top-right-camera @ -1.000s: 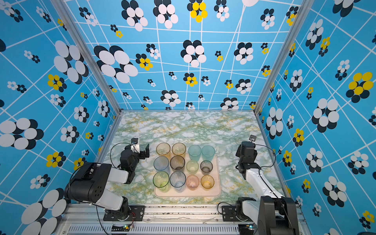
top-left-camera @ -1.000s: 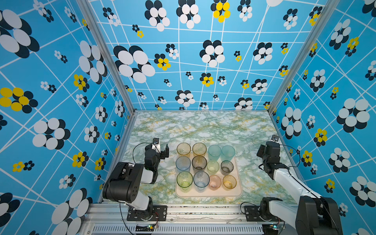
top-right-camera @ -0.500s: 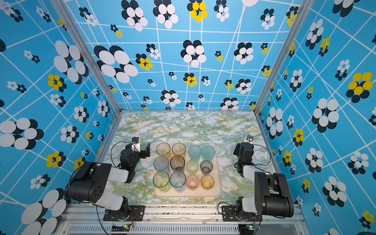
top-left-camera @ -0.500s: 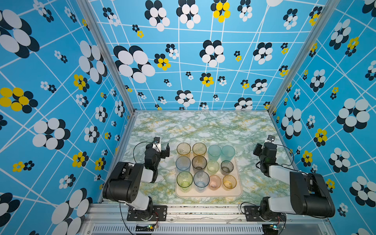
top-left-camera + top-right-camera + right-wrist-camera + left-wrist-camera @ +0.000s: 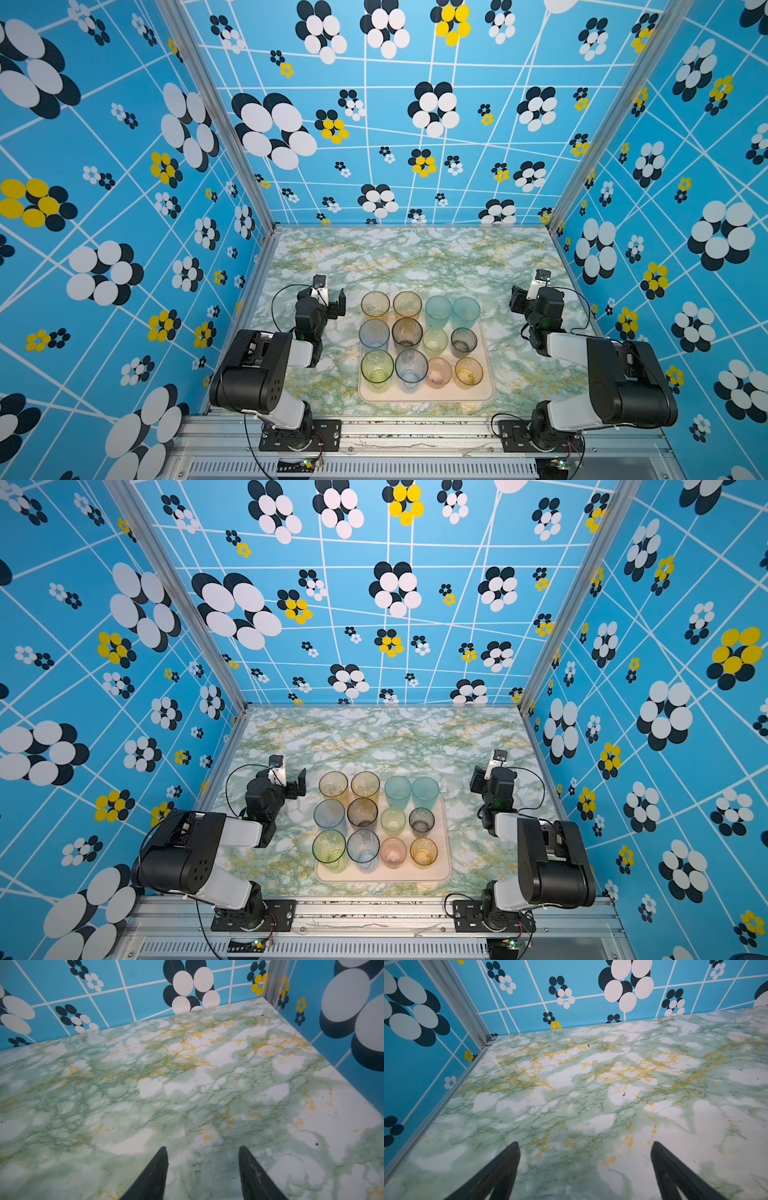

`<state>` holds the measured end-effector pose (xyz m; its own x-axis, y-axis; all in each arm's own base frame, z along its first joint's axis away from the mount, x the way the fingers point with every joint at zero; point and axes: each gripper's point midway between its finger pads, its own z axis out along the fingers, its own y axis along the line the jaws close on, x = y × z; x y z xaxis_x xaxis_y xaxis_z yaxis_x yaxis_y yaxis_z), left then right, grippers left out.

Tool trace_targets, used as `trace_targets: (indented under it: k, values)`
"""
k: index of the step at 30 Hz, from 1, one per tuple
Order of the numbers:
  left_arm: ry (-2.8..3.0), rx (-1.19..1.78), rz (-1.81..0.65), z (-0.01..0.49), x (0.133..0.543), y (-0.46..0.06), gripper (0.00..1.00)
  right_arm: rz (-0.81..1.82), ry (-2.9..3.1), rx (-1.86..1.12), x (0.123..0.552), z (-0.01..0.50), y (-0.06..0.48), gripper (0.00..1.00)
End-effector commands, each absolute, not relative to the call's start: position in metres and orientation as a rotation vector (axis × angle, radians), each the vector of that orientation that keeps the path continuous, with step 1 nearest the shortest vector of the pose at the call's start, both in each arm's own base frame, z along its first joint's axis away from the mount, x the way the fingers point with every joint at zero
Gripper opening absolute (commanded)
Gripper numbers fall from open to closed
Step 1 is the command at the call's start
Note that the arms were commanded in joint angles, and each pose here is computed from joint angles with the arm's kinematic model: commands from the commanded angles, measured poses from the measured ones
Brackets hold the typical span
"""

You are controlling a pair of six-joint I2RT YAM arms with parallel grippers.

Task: Place the glasses into the tray
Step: Reset both arms

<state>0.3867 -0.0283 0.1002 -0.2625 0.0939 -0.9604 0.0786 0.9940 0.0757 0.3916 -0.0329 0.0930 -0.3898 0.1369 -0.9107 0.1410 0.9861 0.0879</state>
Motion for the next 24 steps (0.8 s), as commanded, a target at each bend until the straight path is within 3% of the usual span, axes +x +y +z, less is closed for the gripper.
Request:
trace_targets:
  k: [1,13,14,15,16,24]
  values:
    - [1.854,0.112,0.017,0.099,0.389,-0.025,0.99,0.044,1.945,0.113,0.400,0.102,-0.022,0.57]
    - [1.872,0.078,0.033,0.098,0.392,-0.020,0.99,-0.093,1.889,0.162,0.394,0.095,-0.029,0.57]
    - [1.871,0.079,0.032,0.098,0.392,-0.020,0.99,-0.133,1.888,0.171,0.394,0.095,-0.030,0.59]
    - [1.871,0.078,0.033,0.098,0.392,-0.020,0.99,-0.193,1.883,0.194,0.392,0.096,-0.034,0.76]
    - [1.871,0.075,0.034,0.098,0.393,-0.019,0.99,-0.244,1.868,0.223,0.389,0.098,-0.038,0.99]
    - [1.890,0.002,0.062,0.097,0.396,-0.007,0.99,-0.288,1.848,0.262,0.387,0.100,-0.043,0.99]
